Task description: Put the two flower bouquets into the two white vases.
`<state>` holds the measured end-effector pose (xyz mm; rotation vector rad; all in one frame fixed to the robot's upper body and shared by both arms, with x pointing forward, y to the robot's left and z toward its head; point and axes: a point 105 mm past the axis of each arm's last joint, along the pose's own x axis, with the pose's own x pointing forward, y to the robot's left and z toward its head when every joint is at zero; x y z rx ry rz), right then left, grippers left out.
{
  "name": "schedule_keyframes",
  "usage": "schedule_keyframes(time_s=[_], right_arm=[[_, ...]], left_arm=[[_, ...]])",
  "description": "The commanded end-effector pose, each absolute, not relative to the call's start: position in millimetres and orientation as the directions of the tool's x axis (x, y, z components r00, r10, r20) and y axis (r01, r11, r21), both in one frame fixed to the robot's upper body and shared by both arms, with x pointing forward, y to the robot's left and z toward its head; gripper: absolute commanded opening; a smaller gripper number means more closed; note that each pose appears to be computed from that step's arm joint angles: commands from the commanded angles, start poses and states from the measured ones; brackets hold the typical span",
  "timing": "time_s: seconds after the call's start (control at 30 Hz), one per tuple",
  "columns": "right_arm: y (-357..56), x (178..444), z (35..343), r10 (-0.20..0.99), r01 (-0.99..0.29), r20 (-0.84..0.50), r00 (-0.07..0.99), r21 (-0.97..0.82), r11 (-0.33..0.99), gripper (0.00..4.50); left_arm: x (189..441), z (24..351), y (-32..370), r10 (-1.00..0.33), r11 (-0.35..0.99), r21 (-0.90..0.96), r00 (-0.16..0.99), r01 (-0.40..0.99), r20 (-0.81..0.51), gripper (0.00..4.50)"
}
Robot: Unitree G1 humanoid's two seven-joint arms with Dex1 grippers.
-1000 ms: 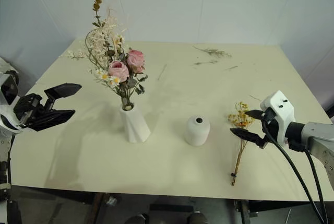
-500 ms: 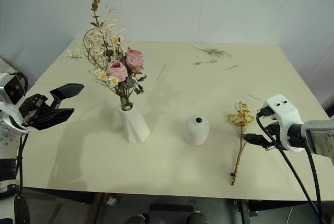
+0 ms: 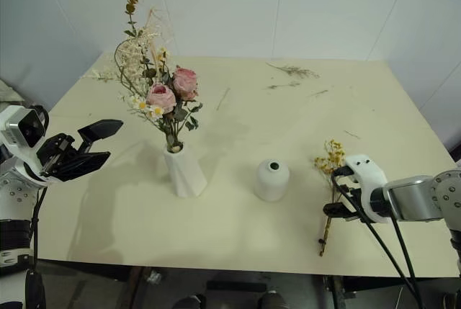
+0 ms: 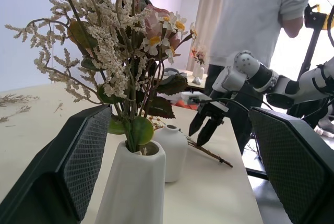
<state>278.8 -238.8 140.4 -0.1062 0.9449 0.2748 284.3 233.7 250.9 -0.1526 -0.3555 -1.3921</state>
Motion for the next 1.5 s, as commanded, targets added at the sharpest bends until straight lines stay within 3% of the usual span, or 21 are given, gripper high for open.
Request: schedule_keyframes(time_s=[0.03, 0.27, 0.37, 0.6, 0.7, 0.77, 0.97, 1.03, 1.13, 1.2, 1.37, 1.5], right_arm=[[-231.7, 280.9, 146.7, 0.185, -0.267, -0.802, 0.568, 0.033, 0.963, 4.5], [-218.7, 273.2, 136.2, 0.136, -0.182, -0.827, 0.545, 0.042, 0.982, 4.5], [-220.8, 270.1, 129.8, 0.101, -0.171, -0.842, 0.53, 0.011, 0.985, 3.93], [-217.7, 269.7, 127.8, 0.088, -0.172, -0.838, 0.538, -0.007, 0.985, 1.65], [-212.4, 275.4, 136.5, 0.1, -0.167, -0.806, 0.583, 0.002, 0.986, 0.54], [-207.9, 280.4, 147.0, 0.119, -0.17, -0.772, 0.624, 0.014, 0.985, 0.05], [-201.6, 308.8, 189.9, 0.144, -0.191, -0.555, 0.819, -0.029, 0.981, 0.02], [-198.6, 319.2, 211.1, 0.162, -0.199, -0.424, 0.891, -0.046, 0.979, 0.02], [-197.0, 326.5, 226.8, 0.173, -0.207, -0.314, 0.933, -0.076, 0.975, 0.02], [-191.4, 336.0, 252.7, 0.2, -0.214, -0.13, 0.971, -0.109, 0.971, 0.02], [-165.5, 334.5, 298.5, 0.305, -0.272, 0.24, 0.922, -0.158, 0.949, 0.02], [-129.7, 314.2, 310.6, 0.461, -0.425, 0.383, 0.8, -0.18, 0.887, 0.02]], left_arm=[[276.3, 255.4, 230.8, -0.942, 0.133, 0.157, 0.076, 0.979, 0.326, 4.49], [275.3, 252.4, 227.3, -0.942, 0.133, 0.154, 0.076, 0.979, 0.326, 4.49], [275.5, 251.1, 226.1, -0.942, 0.134, 0.153, 0.078, 0.979, 0.326, 4.5], [276.5, 250.9, 224.3, -0.942, 0.133, 0.157, 0.076, 0.979, 0.326, 4.5], [277.4, 251.8, 224.3, -0.943, 0.134, 0.159, 0.076, 0.978, 0.325, 4.5], [277.9, 252.2, 224.4, -0.944, 0.135, 0.161, 0.077, 0.978, 0.322, 4.5], [281.6, 253.6, 222.3, -0.946, 0.136, 0.168, 0.078, 0.976, 0.315, 4.5], [282.8, 254.5, 220.7, -0.946, 0.133, 0.17, 0.074, 0.976, 0.314, 4.5], [284.3, 256.0, 220.2, -0.947, 0.131, 0.172, 0.072, 0.976, 0.312, 4.5], [285.5, 257.5, 219.5, -0.949, 0.127, 0.173, 0.068, 0.977, 0.309, 4.5], [288.4, 260.2, 218.9, -0.95, 0.122, 0.173, 0.064, 0.977, 0.307, 4.5], [289.8, 262.0, 219.1, -0.95, 0.116, 0.168, 0.06, 0.979, 0.308, 4.5]])
